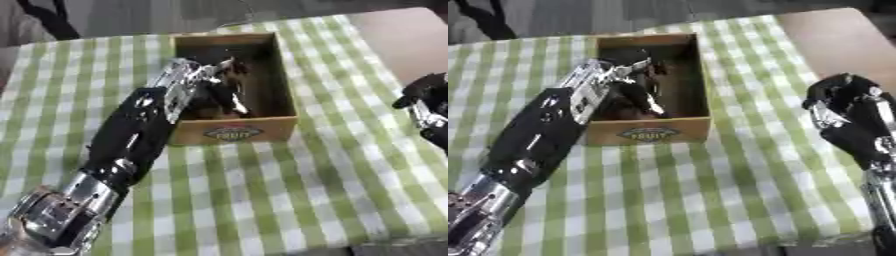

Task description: Pick up objects on the table and place them in the box.

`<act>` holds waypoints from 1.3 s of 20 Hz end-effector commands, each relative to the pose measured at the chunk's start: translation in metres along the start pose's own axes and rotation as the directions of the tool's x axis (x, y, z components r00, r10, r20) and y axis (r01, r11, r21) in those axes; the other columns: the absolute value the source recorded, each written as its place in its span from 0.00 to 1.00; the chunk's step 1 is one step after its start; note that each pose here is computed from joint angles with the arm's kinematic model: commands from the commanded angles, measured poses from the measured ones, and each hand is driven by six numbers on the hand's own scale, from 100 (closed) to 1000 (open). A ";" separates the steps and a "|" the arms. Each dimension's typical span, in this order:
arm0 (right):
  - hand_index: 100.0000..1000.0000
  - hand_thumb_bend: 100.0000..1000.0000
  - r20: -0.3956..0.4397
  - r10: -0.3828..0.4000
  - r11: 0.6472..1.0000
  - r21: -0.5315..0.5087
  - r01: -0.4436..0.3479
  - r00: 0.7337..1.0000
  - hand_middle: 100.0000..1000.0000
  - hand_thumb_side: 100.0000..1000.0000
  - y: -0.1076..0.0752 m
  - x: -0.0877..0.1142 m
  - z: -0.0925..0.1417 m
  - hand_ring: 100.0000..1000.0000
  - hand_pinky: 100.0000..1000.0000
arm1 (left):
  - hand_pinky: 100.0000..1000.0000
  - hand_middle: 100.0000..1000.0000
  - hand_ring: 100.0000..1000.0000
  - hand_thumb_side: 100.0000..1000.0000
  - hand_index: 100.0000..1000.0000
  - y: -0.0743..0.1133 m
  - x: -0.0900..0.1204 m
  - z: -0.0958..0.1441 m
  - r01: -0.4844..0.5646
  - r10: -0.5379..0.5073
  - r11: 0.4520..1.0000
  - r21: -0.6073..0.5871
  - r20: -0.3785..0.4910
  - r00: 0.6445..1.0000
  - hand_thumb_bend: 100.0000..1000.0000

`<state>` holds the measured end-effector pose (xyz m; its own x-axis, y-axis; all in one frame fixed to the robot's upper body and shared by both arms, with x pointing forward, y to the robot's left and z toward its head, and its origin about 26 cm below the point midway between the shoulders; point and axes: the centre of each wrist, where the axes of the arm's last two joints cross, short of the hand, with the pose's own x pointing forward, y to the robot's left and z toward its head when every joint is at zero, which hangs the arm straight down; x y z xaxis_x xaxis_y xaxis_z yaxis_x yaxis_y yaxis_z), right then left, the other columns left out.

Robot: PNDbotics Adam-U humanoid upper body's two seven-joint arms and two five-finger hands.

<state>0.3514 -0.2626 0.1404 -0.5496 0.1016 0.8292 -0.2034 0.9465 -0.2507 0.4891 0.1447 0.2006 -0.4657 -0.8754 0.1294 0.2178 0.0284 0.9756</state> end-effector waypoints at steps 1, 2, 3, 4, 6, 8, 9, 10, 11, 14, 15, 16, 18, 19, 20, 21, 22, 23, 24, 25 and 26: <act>0.53 0.04 0.014 0.017 1.000 -0.003 -0.017 1.000 0.46 0.10 -0.004 0.004 -0.002 0.47 0.52 | 0.64 0.68 0.61 0.42 0.77 0.034 -0.004 0.012 0.012 -0.014 0.997 0.074 0.015 1.000 0.87; 0.53 0.04 0.012 0.017 1.000 -0.005 -0.017 1.000 0.46 0.10 -0.004 0.004 -0.002 0.47 0.52 | 0.64 0.68 0.61 0.42 0.77 0.038 -0.004 0.015 0.013 -0.015 0.996 0.088 0.022 1.000 0.86; 0.53 0.04 0.011 0.017 1.000 -0.006 -0.017 1.000 0.46 0.10 -0.005 0.003 -0.002 0.47 0.52 | 0.63 0.68 0.60 0.41 0.77 0.042 -0.005 0.017 0.014 -0.017 0.995 0.097 0.028 0.999 0.86; 0.53 0.04 0.009 0.018 1.000 -0.008 -0.018 1.000 0.46 0.10 -0.005 0.003 -0.001 0.47 0.52 | 0.63 0.67 0.60 0.40 0.77 0.049 -0.005 0.021 0.020 -0.024 0.993 0.114 0.036 0.999 0.85; 0.53 0.03 0.005 0.018 1.000 -0.013 -0.018 1.000 0.46 0.10 -0.006 0.002 0.000 0.47 0.52 | 0.63 0.66 0.58 0.38 0.76 0.063 -0.007 0.031 0.029 -0.038 0.987 0.158 0.052 0.998 0.82; 0.53 0.03 0.000 0.019 1.000 -0.019 -0.019 1.000 0.46 0.10 -0.007 0.001 0.002 0.47 0.52 | 0.62 0.65 0.57 0.36 0.76 0.074 -0.009 0.042 0.026 -0.040 0.978 0.207 0.063 0.997 0.79; 0.53 0.03 -0.001 0.020 1.000 -0.021 -0.020 1.000 0.46 0.10 -0.007 0.001 0.003 0.47 0.52 | 0.62 0.65 0.57 0.34 0.75 0.079 -0.010 0.047 0.022 -0.038 0.973 0.231 0.066 0.997 0.78; 0.53 0.03 -0.003 0.020 1.000 -0.024 -0.020 1.000 0.46 0.10 -0.007 0.001 0.003 0.47 0.52 | 0.62 0.65 0.57 0.34 0.75 0.083 -0.011 0.052 0.016 -0.035 0.966 0.257 0.069 0.997 0.77; 0.53 0.03 -0.004 0.020 0.999 -0.026 -0.020 1.000 0.46 0.10 -0.008 0.000 0.004 0.47 0.52 | 0.61 0.64 0.56 0.32 0.74 0.086 -0.012 0.057 0.009 -0.030 0.960 0.280 0.071 0.997 0.73; 0.53 0.03 -0.008 0.019 0.999 -0.033 -0.019 1.000 0.46 0.10 -0.008 -0.001 0.005 0.47 0.52 | 0.61 0.63 0.55 0.27 0.73 0.093 -0.018 0.075 -0.010 -0.018 0.935 0.355 0.077 0.997 0.71; 0.53 0.03 -0.010 0.019 0.999 -0.036 -0.019 1.000 0.46 0.10 -0.009 -0.001 0.006 0.47 0.52 | 0.60 0.63 0.55 0.26 0.73 0.093 -0.020 0.081 -0.020 -0.011 0.925 0.378 0.080 0.997 0.69; 0.53 0.03 -0.011 0.017 0.999 -0.038 -0.018 1.000 0.46 0.10 -0.009 -0.001 0.007 0.47 0.52 | 0.60 0.62 0.55 0.24 0.72 0.093 -0.023 0.087 -0.032 -0.002 0.914 0.403 0.083 0.997 0.68; 0.53 0.03 -0.015 0.018 0.999 -0.041 -0.018 1.000 0.46 0.10 -0.009 -0.002 0.008 0.47 0.52 | 0.60 0.62 0.54 0.21 0.72 0.092 -0.028 0.101 -0.053 0.016 0.891 0.452 0.086 0.996 0.66; 0.53 0.03 -0.016 0.018 0.999 -0.042 -0.019 1.000 0.46 0.10 -0.010 -0.002 0.008 0.47 0.52 | 0.60 0.62 0.54 0.19 0.72 0.091 -0.030 0.108 -0.063 0.024 0.880 0.471 0.088 0.996 0.65; 0.53 0.03 -0.017 0.018 0.999 -0.044 -0.019 1.000 0.46 0.10 -0.010 -0.002 0.008 0.47 0.52 | 0.60 0.62 0.54 0.17 0.72 0.091 -0.033 0.116 -0.071 0.034 0.866 0.495 0.085 0.996 0.64; 0.53 0.03 -0.017 0.018 0.999 -0.046 -0.019 1.000 0.46 0.10 -0.010 -0.003 0.009 0.47 0.52 | 0.60 0.62 0.54 0.16 0.72 0.090 -0.035 0.123 -0.087 0.047 0.851 0.518 0.090 0.995 0.63; 0.53 0.03 -0.017 0.018 0.999 -0.047 -0.018 1.000 0.46 0.10 -0.010 -0.003 0.009 0.47 0.52 | 0.59 0.61 0.53 0.14 0.71 0.088 -0.037 0.131 -0.108 0.066 0.834 0.541 0.096 0.993 0.61; 0.53 0.03 -0.017 0.017 0.999 -0.049 -0.018 1.000 0.46 0.10 -0.010 -0.003 0.009 0.47 0.52 | 0.59 0.61 0.53 0.12 0.71 0.086 -0.040 0.138 -0.133 0.089 0.816 0.562 0.104 0.991 0.57; 0.53 0.03 -0.018 0.017 0.998 -0.052 -0.018 1.000 0.46 0.10 -0.011 -0.003 0.009 0.47 0.52 | 0.58 0.60 0.52 0.11 0.71 0.083 -0.043 0.145 -0.164 0.120 0.794 0.586 0.113 0.986 0.52; 0.53 0.04 -0.019 0.017 0.998 -0.055 -0.018 1.000 0.46 0.09 -0.011 -0.003 0.010 0.47 0.52 | 0.57 0.59 0.51 0.10 0.70 0.079 -0.046 0.152 -0.199 0.153 0.769 0.607 0.128 0.980 0.49; 0.53 0.03 -0.018 0.018 0.998 -0.057 -0.019 1.000 0.46 0.10 -0.011 -0.003 0.010 0.47 0.52 | 0.57 0.59 0.51 0.09 0.70 0.075 -0.048 0.158 -0.240 0.190 0.742 0.626 0.147 0.971 0.45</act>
<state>0.3469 -0.2731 0.1291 -0.5216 0.1128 0.8457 -0.1633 0.9597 -0.2288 0.4028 0.2566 0.2738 -0.5157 -0.7839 0.3458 -0.1971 0.5013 0.8425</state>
